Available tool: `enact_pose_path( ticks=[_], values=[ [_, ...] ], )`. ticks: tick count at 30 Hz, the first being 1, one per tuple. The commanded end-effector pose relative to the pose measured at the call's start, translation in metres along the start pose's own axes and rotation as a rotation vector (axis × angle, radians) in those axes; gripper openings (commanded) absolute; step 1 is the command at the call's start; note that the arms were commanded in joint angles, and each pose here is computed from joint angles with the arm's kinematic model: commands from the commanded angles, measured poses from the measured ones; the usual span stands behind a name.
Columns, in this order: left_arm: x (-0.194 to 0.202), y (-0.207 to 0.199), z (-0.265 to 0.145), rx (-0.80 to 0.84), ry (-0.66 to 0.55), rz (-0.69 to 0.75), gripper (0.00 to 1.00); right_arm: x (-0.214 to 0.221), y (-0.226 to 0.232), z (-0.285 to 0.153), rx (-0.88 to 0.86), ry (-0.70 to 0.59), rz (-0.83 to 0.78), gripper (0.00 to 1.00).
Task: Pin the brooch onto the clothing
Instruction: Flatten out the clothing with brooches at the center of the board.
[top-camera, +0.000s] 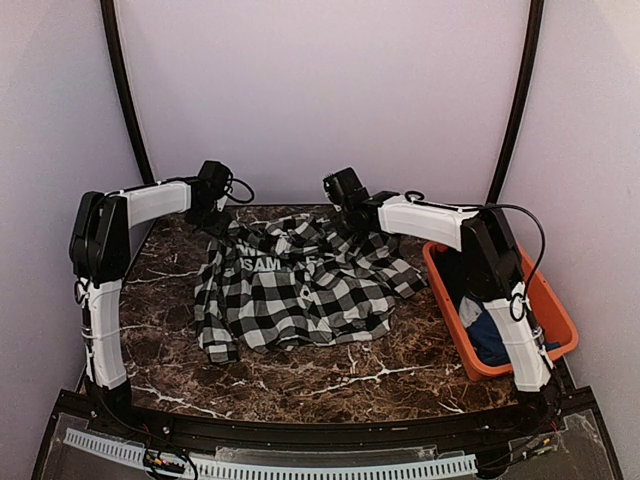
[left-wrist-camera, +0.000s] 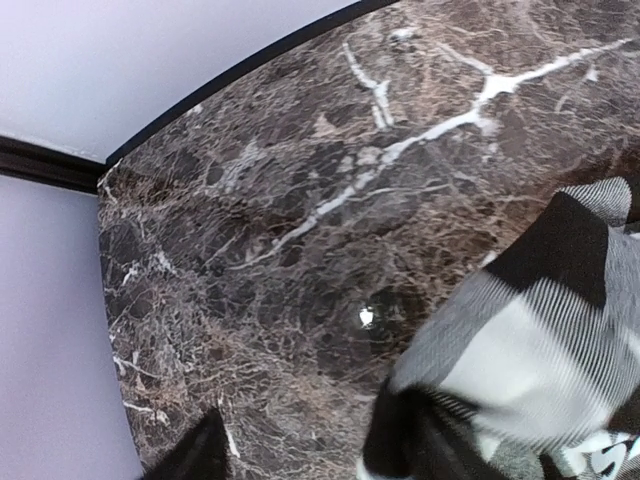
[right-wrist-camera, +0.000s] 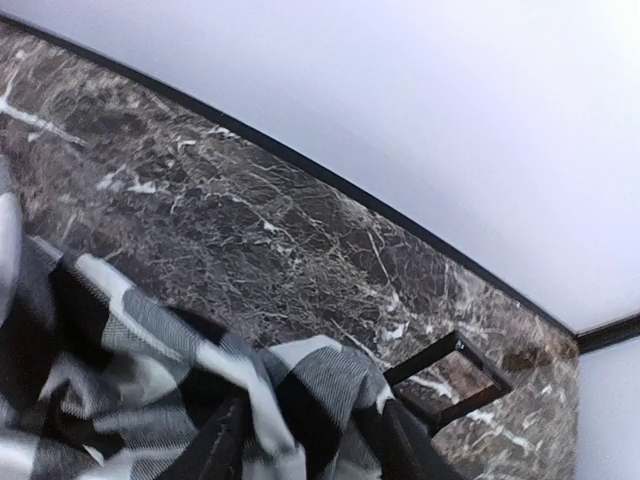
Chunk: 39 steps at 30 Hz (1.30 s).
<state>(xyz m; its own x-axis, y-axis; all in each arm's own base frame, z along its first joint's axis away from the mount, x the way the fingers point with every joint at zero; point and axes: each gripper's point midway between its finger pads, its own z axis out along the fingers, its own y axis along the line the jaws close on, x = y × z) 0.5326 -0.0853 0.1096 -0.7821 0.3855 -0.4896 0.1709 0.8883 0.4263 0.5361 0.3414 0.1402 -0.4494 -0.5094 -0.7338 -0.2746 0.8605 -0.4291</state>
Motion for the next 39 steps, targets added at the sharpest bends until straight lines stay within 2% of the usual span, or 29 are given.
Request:
enact_pose_path(
  ticks=[1,3,7,8,9,10,11,12,13,14,18,22,31,33,34,36,39],
  values=[
    [-0.003,0.028,-0.008,-0.064,0.008,-0.087,0.96,-0.001,-0.004,-0.012,-0.012,0.046,0.012,0.52],
    [-0.001,0.032,-0.016,-0.041,0.008,-0.124,0.98,0.004,0.0,-0.028,-0.064,0.068,0.019,0.55],
    [-0.007,0.036,-0.066,0.075,-0.06,-0.208,0.99,0.02,0.021,-0.09,-0.272,0.104,0.027,0.57],
    [0.003,0.016,-0.071,0.181,-0.051,-0.217,0.99,0.035,0.033,-0.107,-0.344,0.127,0.012,0.57],
    [-0.003,0.012,-0.099,0.236,-0.103,-0.245,0.99,0.042,0.037,-0.124,-0.394,0.131,0.012,0.58],
    [0.013,-0.021,-0.107,0.328,-0.08,-0.206,0.99,0.045,0.038,-0.145,-0.441,0.122,0.015,0.58],
    [0.009,-0.029,-0.134,0.368,-0.139,-0.188,0.99,0.055,0.044,-0.158,-0.487,0.131,0.01,0.58],
    [0.028,-0.063,-0.143,0.409,-0.114,-0.111,0.99,0.068,0.049,-0.167,-0.525,0.147,0.008,0.58],
    [0.036,-0.071,-0.157,0.413,-0.124,-0.076,0.99,0.079,0.051,-0.174,-0.552,0.159,0.016,0.58],
    [0.055,-0.099,-0.163,0.446,-0.094,-0.009,0.99,0.089,0.054,-0.179,-0.576,0.168,0.028,0.58],
    [0.115,-0.159,-0.166,0.534,0.016,0.082,0.99,0.127,0.062,-0.179,-0.603,0.229,0.029,0.58],
    [0.15,-0.196,-0.16,0.553,0.092,0.154,0.98,0.161,0.076,-0.173,-0.627,0.321,0.032,0.58],
    [0.196,-0.232,-0.149,0.481,0.199,0.338,0.97,0.22,0.093,-0.162,-0.635,0.507,0.036,0.56],
    [0.212,-0.235,-0.147,0.495,0.242,0.365,0.9,0.231,0.101,-0.169,-0.687,0.548,0.04,0.5],
    [0.218,-0.239,-0.148,0.521,0.26,0.377,0.79,0.237,0.103,-0.173,-0.704,0.568,0.042,0.46],
    [0.233,-0.24,-0.149,0.552,0.296,0.4,0.63,0.246,0.106,-0.182,-0.744,0.606,0.044,0.34],
    [0.252,-0.237,-0.153,0.585,0.344,0.45,0.47,0.257,0.108,-0.198,-0.788,0.645,0.039,0.2]
  ],
)
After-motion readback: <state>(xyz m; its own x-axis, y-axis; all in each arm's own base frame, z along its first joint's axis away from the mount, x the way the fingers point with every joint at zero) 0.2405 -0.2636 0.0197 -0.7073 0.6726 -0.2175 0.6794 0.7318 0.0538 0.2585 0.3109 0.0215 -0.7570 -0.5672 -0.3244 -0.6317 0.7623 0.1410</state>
